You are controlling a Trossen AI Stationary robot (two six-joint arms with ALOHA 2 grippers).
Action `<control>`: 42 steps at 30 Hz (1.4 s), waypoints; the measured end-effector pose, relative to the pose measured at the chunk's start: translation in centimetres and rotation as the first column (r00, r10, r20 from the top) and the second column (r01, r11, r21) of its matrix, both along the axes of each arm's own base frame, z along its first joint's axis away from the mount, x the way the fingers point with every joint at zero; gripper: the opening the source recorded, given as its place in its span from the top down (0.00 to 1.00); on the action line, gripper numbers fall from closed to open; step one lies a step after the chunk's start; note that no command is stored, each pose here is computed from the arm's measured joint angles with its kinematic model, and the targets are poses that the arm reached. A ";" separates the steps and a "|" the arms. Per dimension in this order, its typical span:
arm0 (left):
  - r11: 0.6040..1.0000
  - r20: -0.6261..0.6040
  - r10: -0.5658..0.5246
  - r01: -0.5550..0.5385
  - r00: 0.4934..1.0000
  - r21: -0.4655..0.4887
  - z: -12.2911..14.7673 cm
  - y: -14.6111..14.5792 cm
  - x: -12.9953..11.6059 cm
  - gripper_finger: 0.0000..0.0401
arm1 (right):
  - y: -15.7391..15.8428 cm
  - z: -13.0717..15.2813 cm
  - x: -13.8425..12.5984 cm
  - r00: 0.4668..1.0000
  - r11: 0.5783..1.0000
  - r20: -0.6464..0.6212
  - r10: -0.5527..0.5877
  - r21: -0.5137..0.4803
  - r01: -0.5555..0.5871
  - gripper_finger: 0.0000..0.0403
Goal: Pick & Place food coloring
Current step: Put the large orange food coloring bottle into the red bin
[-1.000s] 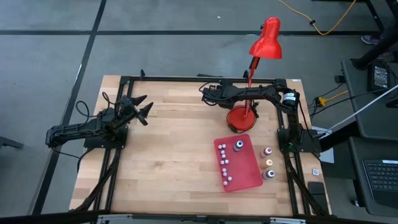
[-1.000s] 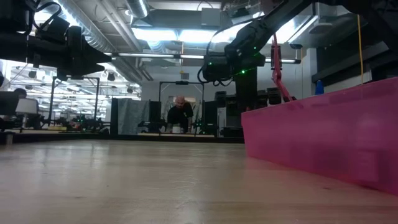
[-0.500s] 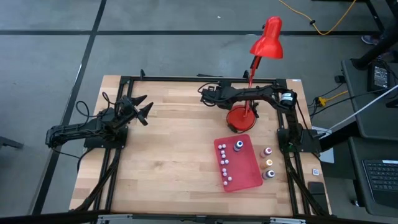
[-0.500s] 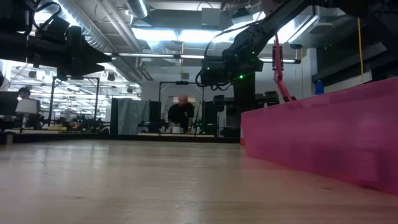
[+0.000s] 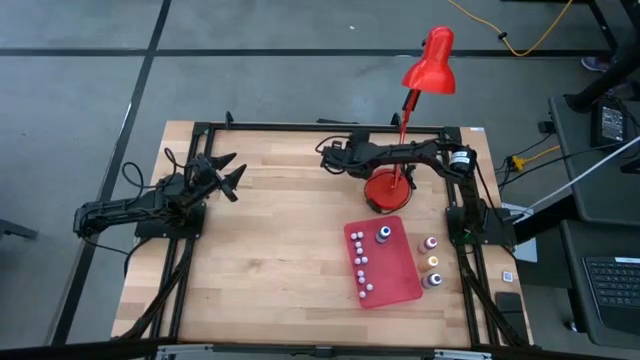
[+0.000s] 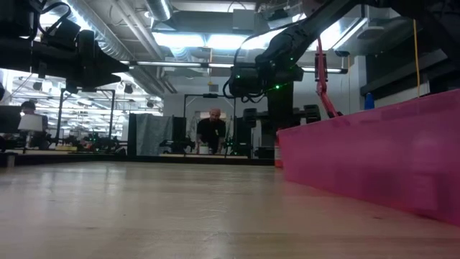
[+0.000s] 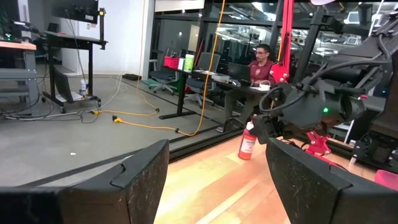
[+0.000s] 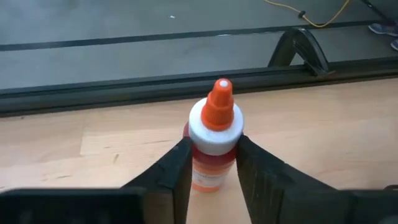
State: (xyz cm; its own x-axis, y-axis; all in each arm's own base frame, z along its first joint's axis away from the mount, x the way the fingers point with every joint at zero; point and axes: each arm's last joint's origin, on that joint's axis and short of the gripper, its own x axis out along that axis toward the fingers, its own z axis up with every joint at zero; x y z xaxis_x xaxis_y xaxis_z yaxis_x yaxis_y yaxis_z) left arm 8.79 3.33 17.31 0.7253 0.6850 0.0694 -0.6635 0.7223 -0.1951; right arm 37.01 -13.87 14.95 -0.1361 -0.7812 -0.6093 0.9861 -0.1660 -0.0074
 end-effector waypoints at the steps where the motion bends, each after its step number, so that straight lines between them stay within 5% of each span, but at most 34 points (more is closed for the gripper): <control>1: 1.000 0.000 0.000 0.000 1.000 0.000 0.0 0.0 0.0 0.34 | 0.1 0.0 0.1 1.000 1.000 0.000 0.004 0.001 -0.004 0.70; 6: 1.000 0.000 0.000 0.000 1.000 0.000 0.0 0.0 0.0 0.34 | 0.9 0.0 0.3 1.000 1.000 0.001 0.026 0.010 -0.026 0.75; 10: 1.000 0.000 0.000 0.000 1.000 0.000 0.0 0.0 0.0 0.34 | 1.8 -0.8 0.6 0.998 0.992 0.013 0.058 0.112 -0.059 0.79; 21: 1.000 0.000 0.000 0.000 1.000 0.000 0.0 0.0 0.0 0.34 | 3.8 0.0 1.3 0.994 0.987 0.003 0.113 0.112 -0.112 0.89; 35: 1.000 0.000 0.000 0.000 1.000 0.000 0.0 0.0 0.0 0.34 | 8.1 5.7 4.6 0.968 0.968 0.102 0.229 0.083 -0.238 0.90; 42: 1.000 0.001 0.000 0.000 1.000 0.000 0.0 0.0 0.0 0.34 | 6.5 11.1 4.4 0.920 0.909 -0.069 0.386 0.198 -0.366 0.90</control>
